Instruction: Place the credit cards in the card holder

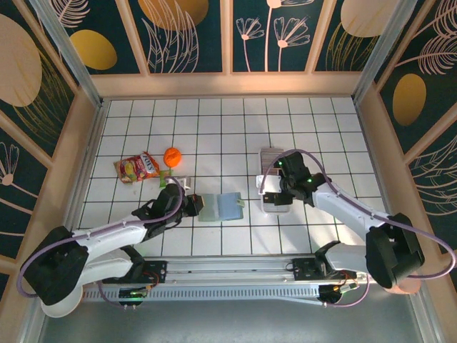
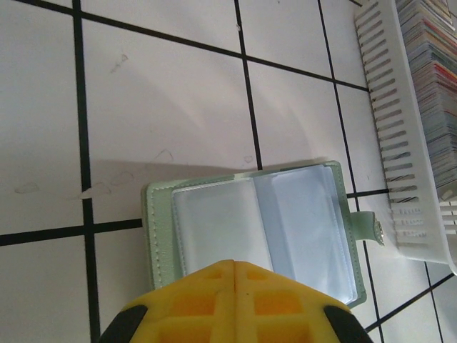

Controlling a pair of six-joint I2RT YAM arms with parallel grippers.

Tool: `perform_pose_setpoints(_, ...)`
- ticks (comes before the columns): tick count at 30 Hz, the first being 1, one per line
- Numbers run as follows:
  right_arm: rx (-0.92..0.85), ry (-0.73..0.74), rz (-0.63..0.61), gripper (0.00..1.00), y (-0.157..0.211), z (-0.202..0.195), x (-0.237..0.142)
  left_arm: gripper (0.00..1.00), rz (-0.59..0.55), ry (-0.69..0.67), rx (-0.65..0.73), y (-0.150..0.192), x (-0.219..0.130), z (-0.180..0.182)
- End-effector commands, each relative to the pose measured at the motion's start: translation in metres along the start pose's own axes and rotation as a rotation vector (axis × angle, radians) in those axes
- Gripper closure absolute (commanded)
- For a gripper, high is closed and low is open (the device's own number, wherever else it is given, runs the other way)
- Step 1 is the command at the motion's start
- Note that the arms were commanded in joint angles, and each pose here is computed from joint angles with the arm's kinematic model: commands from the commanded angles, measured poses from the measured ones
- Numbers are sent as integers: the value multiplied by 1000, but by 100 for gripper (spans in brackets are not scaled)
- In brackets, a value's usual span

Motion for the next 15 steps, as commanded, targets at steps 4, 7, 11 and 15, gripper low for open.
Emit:
perform_pose_setpoints(4,-98,-12,4,1,-5,5,10,97,-7,25,-11,2,-5,2)
perform_pose_setpoints(7,-100,-27,-11,1,-9,8,10,97,3,45,-30,2,-5,1)
perform_pose_setpoints(11,-109,-34,-7,1,-9,12,16,97,8,48,-36,3,-4,1)
perform_pose_setpoints(15,-132,-25,11,1,-11,14,22,96,26,47,-38,5,-1,2)
Point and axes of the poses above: each hand's point on the last joint's axis, 136 mm out from that joint toward the fingers, its own x axis out along the fingers, its own z axis along the line the jaws close on, y = z × x, the point moved 9 cm from there along -x, back along the fingers, and after that the axes turned 6 degrees about -x, right-handed, at the moved point
